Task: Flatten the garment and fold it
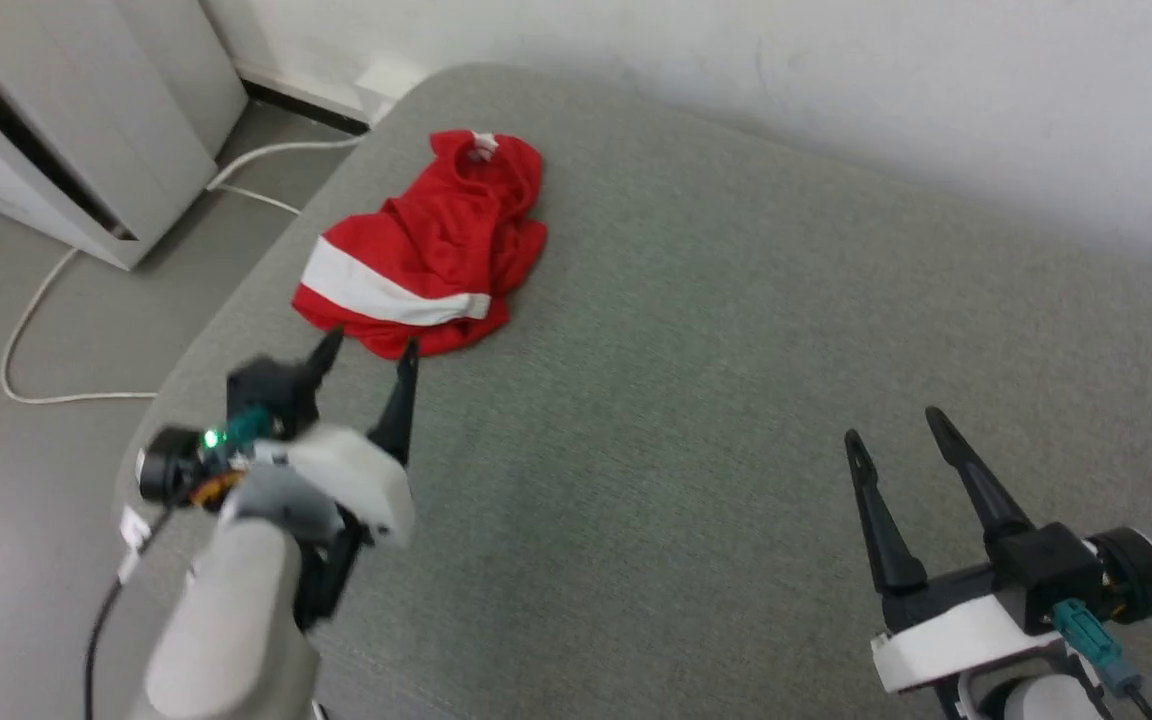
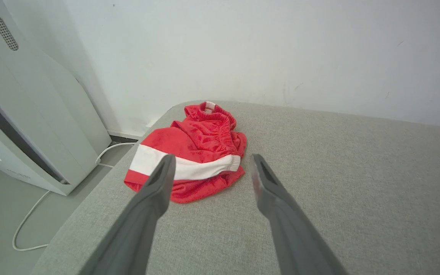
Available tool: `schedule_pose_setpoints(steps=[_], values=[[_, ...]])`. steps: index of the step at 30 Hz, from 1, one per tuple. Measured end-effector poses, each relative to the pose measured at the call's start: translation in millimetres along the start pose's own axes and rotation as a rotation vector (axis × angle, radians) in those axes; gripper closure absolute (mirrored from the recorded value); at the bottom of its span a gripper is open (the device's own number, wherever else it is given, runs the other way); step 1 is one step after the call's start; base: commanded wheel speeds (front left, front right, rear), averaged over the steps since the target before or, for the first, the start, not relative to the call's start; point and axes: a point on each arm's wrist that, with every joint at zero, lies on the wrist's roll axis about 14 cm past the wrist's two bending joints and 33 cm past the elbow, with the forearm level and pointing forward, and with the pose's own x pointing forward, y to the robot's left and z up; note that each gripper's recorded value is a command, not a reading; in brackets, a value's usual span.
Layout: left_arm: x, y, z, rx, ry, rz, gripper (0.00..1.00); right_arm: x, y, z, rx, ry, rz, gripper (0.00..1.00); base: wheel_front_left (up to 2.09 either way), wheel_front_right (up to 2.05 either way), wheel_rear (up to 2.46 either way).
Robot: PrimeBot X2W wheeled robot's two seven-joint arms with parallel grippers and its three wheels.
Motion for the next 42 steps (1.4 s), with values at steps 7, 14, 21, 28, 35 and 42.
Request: schedule_pose_setpoints(steps=[7,14,21,28,35,42], values=[[64.4,9.6,-21.1,0.077,0.281,-0.052,0.00,5.3,-18.7,-4.1,0.006,-0.010,-0.040,0.00,0.00,0.00,0.00],[101.5,-0.6,-43.9,0.102,0.499,-0.114,0.00,-2.2,-45.3,-19.6,0.016,0.020,-0.112,0.00,0.00,0.00,0.00],[117.6,-10.6,-78.4,0.034,0.712,-0.166,0.00,-18.0,-72.2,-43.9,0.028,0.082,-0.194,0.00,0.00,0.00,0.00],[111.8,-24.2,-112.9,-0.009,0.898,-0.211,1.00,-32.7,-87.2,-64.8,0.037,0.141,-0.247,0.00,0.00,0.00,0.00],[116.9,-18.9,-93.4,-0.051,0.808,-0.208,1.00,-35.5,-85.6,-64.1,0.035,0.147,-0.247,0.00,0.00,0.00,0.00],[145.7,-10.8,12.1,-0.097,0.385,-0.205,1.00,-36.6,-82.8,-45.6,0.038,0.108,-0.252,0.00,0.00,0.00,0.00]])
